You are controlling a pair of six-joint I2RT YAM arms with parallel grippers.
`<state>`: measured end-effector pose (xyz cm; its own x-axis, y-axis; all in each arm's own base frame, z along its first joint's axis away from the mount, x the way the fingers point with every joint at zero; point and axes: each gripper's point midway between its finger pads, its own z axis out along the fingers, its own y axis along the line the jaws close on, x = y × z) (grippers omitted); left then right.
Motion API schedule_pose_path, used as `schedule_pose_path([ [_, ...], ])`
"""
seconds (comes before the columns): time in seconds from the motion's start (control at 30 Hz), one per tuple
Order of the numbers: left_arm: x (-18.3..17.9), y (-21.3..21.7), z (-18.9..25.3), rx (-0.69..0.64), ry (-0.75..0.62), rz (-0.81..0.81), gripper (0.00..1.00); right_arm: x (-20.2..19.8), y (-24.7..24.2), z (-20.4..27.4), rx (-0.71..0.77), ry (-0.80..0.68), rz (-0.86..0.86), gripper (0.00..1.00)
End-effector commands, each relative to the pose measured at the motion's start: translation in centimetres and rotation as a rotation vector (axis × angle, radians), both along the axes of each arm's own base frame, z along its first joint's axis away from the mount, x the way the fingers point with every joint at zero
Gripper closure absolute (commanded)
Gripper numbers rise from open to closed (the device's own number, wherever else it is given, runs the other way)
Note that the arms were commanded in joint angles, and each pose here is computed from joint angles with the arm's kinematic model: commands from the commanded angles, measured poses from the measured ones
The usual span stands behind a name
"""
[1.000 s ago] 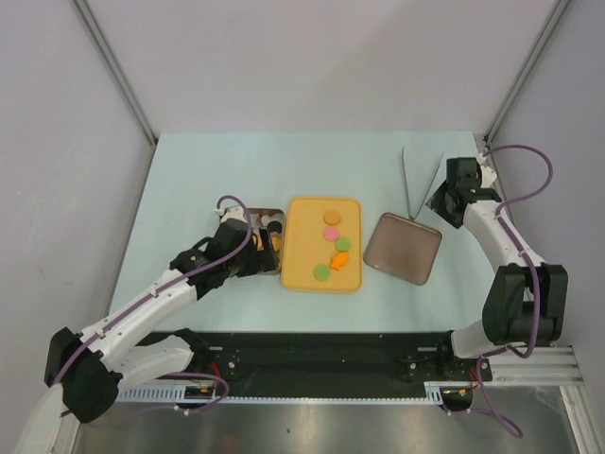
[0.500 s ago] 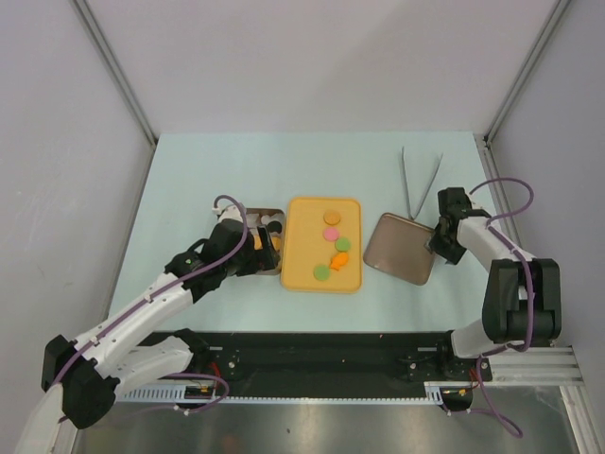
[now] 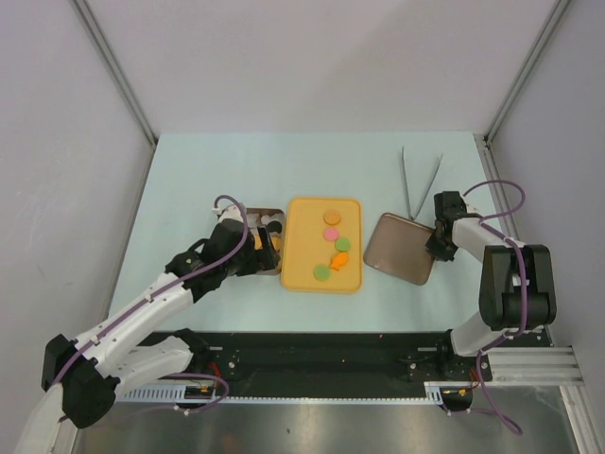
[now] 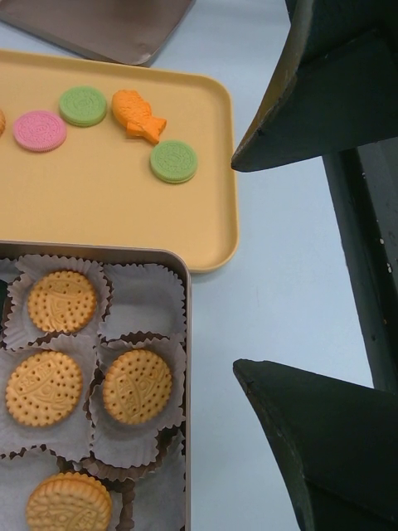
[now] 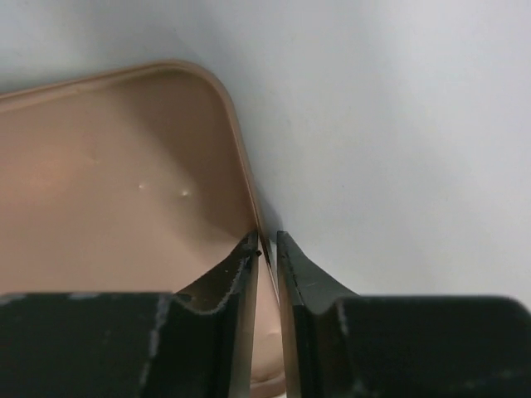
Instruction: Pack the cookies
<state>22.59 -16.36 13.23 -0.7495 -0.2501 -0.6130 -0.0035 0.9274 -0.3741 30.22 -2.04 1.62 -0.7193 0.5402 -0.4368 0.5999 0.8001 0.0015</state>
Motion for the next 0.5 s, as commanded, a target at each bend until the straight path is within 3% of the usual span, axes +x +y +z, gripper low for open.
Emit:
schedule_pose_path([
  [0.0,0.3,-0.3,0.5,-0.010,-0.008,0.005,0.00,-1.5,0.0,-2.3,0.004,0.075,0.014,0.83],
  [0.1,0.2,-0.2,0.3,-0.004,-0.003,0.008,0.00,-1.5,-0.6,-2.3,0.011,0.071,-0.014,0.99],
  [0.27,0.3,0.0,0.3,0.002,-0.007,0.016,0.00,-1.2,0.0,-0.7,0.046,0.015,-0.016,1.00],
  [0.47,0.5,0.0,-0.1,0.017,0.005,0.022,0.00,0.0,1.5,6.9,0.066,-0.213,0.013,1.00],
])
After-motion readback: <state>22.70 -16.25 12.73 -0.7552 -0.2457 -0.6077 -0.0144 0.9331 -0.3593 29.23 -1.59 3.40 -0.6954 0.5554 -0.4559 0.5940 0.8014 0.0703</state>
